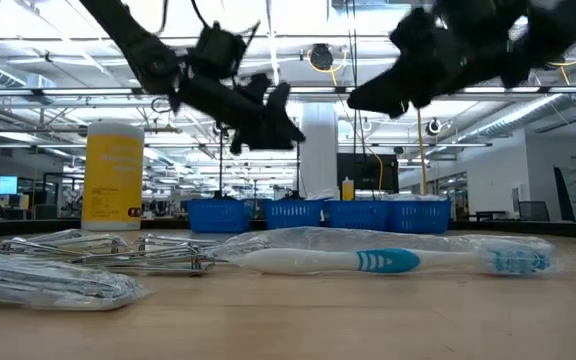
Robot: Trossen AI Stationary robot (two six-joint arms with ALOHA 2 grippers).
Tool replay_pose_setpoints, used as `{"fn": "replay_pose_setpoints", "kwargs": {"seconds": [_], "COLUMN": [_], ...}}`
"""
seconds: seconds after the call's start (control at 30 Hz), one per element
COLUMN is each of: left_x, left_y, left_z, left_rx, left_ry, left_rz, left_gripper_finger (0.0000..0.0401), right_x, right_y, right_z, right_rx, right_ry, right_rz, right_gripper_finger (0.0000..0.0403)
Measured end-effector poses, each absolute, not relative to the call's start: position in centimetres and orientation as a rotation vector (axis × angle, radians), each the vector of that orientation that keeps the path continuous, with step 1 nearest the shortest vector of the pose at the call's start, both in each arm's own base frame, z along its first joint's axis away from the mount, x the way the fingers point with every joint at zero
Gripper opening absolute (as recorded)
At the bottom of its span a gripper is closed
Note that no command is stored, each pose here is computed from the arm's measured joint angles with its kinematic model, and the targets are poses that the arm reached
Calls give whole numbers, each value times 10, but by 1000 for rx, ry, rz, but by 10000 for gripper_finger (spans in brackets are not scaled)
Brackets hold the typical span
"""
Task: Pick & Place Travel size toiletries
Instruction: Put the blue toothbrush into the middle left blue basket
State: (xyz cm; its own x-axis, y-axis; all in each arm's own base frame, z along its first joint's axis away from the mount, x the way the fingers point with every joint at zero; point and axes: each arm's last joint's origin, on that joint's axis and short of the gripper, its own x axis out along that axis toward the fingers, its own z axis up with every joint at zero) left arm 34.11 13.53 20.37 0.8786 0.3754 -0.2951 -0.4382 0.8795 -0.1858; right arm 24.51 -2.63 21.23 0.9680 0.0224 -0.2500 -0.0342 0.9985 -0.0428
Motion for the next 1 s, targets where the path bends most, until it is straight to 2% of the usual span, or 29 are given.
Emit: {"fn": "replay_pose_setpoints", "kwargs": {"seconds": [0.17, 0.3, 0.47, 0.6, 0.77, 1.0], "left_x": [332, 322, 311, 306, 307, 308], "left_y": [113, 101, 97, 96, 94, 89], "left_z": [233, 254, 272, 284, 289, 284], "left_rx": [-163, -128, -117, -116, -141, -165], "left_ry": [259, 245, 203, 145, 93, 140], "left_rz": [391, 410, 493, 506, 498, 485], "left_gripper_finger": [156, 153, 152, 152, 152, 152], "right_x": [250, 241, 238, 250, 272, 282], "right_y": [35, 79, 118, 136, 147, 161], "right_z": [222, 217, 196, 168, 144, 114], "right_rx": [-72, 34, 125, 127, 60, 19], "right_ry": [585, 648, 740, 778, 855, 984], "right_rz": [95, 213, 276, 292, 217, 221], "right_gripper_finger": [199, 217, 213, 209, 217, 221]}}
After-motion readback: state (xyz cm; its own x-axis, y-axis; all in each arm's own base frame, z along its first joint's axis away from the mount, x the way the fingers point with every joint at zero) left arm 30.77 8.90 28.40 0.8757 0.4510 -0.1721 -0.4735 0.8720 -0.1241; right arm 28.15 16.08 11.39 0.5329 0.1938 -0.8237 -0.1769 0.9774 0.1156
